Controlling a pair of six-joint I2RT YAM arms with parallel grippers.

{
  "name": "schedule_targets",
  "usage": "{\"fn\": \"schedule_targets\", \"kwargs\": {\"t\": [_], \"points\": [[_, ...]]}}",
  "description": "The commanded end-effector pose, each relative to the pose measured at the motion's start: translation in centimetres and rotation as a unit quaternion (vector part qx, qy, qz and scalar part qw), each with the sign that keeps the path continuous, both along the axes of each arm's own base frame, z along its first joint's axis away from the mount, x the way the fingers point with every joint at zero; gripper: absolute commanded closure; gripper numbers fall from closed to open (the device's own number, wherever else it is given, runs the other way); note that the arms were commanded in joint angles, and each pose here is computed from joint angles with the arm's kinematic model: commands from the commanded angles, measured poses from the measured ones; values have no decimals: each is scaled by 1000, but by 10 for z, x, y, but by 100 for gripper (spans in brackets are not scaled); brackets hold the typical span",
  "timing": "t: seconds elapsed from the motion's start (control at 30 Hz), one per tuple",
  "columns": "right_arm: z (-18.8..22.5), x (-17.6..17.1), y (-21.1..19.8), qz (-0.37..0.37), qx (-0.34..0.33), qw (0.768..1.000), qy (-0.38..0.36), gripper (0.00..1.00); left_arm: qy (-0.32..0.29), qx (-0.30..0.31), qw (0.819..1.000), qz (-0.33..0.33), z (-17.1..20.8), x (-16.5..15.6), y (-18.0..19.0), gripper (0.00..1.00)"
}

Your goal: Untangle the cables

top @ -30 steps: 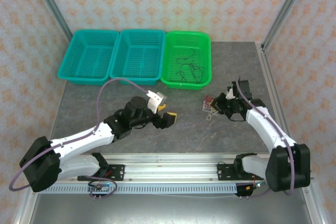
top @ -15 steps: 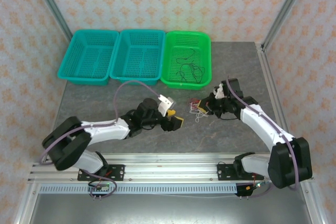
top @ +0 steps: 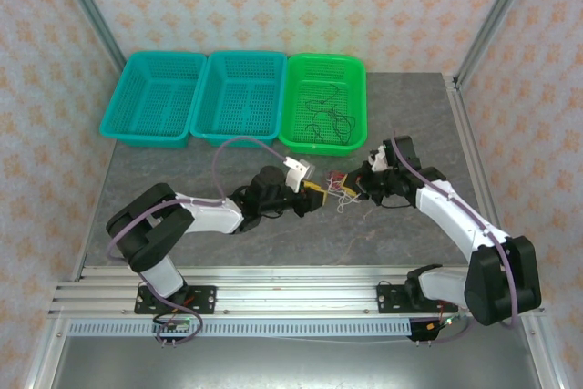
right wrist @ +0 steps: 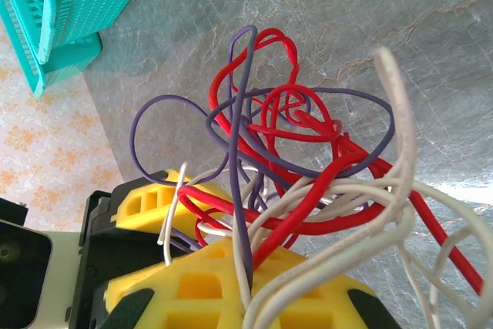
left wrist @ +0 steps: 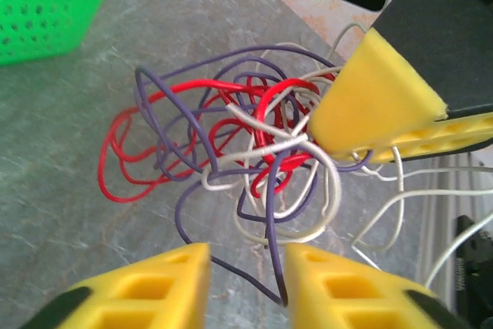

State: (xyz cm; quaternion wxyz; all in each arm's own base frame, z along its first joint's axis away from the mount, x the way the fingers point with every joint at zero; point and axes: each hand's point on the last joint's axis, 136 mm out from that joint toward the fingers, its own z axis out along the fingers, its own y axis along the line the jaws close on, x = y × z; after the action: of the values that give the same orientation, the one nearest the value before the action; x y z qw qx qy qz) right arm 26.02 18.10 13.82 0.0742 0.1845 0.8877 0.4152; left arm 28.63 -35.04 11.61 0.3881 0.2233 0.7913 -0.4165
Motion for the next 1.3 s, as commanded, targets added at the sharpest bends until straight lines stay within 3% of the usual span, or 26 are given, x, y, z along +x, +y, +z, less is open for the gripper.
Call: {"fn": "schedule_targets", "kwargs": {"t": [0.0, 0.17, 0.23, 0.3, 0.43, 0.53, 0.63, 0.83, 1.0, 1.07, 1.2, 1.27], "points": [[17, 0, 6, 11, 19, 1000, -23, 100, -27, -9, 999, 32, 14, 14, 0, 78], [12, -1, 5, 12, 11, 1000, -20, 100, -34, -6, 999, 41, 20, 16, 3, 100], [5, 1, -4, -4, -20, 1000, -20, 100, -34, 2, 998, 46, 21, 16, 7, 100], [-11, 4, -25, -39, -86, 995, -13, 100, -39, 8, 998, 53, 23, 14, 13, 100], [-36, 4, -96, -142, -250, 958, -16, 100, -38, 38, 996, 73, 23, 10, 31, 100], [-54, 0, -133, -191, -300, 935, 3, 100, -38, 61, 994, 85, 20, 3, 47, 100], [-71, -7, -165, -240, -317, 917, 30, 100, -33, 84, 990, 108, 16, 0, 66, 100], [-95, -18, -202, -333, -275, 899, 73, 100, -17, 86, 980, 177, 20, 6, 115, 100], [-93, -21, -220, -368, -277, 884, 83, 100, -10, 99, 967, 233, 24, 10, 155, 100], [-88, -17, -220, -372, -262, 888, 70, 100, -9, 101, 963, 250, 27, 10, 169, 100], [-86, -17, -219, -374, -258, 888, 67, 100, -15, 100, 962, 252, 31, 6, 177, 100], [-86, -22, -229, -378, -286, 877, 73, 100, -14, 100, 959, 263, 31, 5, 184, 100]]}}
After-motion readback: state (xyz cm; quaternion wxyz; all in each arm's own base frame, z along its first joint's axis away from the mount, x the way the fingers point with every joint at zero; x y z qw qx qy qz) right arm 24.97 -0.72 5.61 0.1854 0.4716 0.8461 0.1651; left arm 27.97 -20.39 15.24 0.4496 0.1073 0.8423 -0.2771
